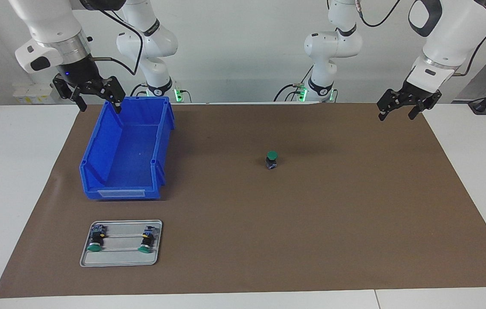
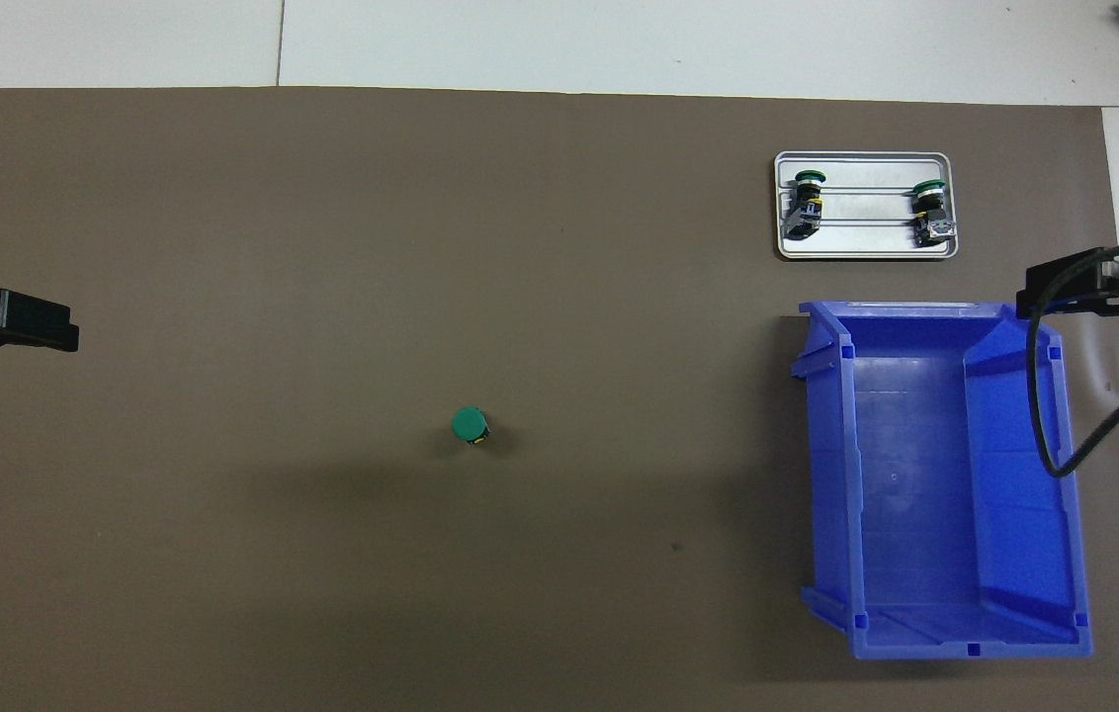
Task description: Place and press button with both arms
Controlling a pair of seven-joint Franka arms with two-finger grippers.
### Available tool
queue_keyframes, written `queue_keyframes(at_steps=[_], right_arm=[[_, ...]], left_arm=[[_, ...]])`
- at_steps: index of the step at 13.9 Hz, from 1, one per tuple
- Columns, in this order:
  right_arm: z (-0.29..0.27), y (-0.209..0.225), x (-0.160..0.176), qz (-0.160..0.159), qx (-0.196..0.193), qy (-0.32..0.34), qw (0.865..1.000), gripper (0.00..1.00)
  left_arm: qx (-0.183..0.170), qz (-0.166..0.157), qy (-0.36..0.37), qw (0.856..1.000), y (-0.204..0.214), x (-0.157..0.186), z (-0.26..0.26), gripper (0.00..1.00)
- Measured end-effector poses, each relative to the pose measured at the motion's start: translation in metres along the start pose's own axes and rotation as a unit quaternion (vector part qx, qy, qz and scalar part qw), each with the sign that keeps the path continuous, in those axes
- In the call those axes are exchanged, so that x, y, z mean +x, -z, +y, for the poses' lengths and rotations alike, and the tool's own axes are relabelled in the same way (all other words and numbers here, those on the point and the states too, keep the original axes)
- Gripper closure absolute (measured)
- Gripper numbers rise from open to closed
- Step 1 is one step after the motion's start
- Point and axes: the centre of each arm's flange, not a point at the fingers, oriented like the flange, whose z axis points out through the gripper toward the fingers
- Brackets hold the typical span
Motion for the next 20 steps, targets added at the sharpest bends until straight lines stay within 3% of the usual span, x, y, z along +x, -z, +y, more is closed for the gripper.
queue_keyframes(at_steps=[5,9,10,11,12,14,18,19,20], right_arm=[[0.0,0.0,0.0,0.0,0.0,0.0,1.0,0.0],[0.0,0.0,0.0,0.0,0.0,0.0,1.0,0.0],[0.0,0.0,0.0,0.0,0.0,0.0,1.0,0.0],[0.0,0.0,0.0,0.0,0.0,0.0,1.0,0.0],[0.0,0.0,0.0,0.0,0.0,0.0,1.0,0.0],[0.0,0.0,0.0,0.0,0.0,0.0,1.0,0.0],[0.0,0.0,0.0,0.0,0.0,0.0,1.0,0.0],[0.0,0.0,0.0,0.0,0.0,0.0,1.0,0.0],[0.0,0.0,0.0,0.0,0.0,0.0,1.0,0.0]], left_arm=[[0.0,0.001,-0.005,1.0,0.001,0.0,0.006,0.0],[0.001,0.004,-0.02,1.0,-0.001,-0.001,0.042,0.0],[0.0,0.006,-0.021,1.0,-0.004,-0.002,0.057,0.07],[0.0,0.006,-0.019,1.0,-0.008,-0.003,0.075,0.07],[0.0,0.005,-0.018,1.0,-0.015,-0.006,0.096,0.15],[-0.001,0.008,-0.017,1.0,-0.039,-0.014,0.146,0.42],[-0.011,0.028,-0.017,0.999,-0.129,-0.019,0.237,0.91],[-0.017,0.039,-0.018,0.999,-0.15,-0.019,0.255,0.99],[-0.022,0.047,-0.019,0.998,-0.167,-0.019,0.267,0.99]])
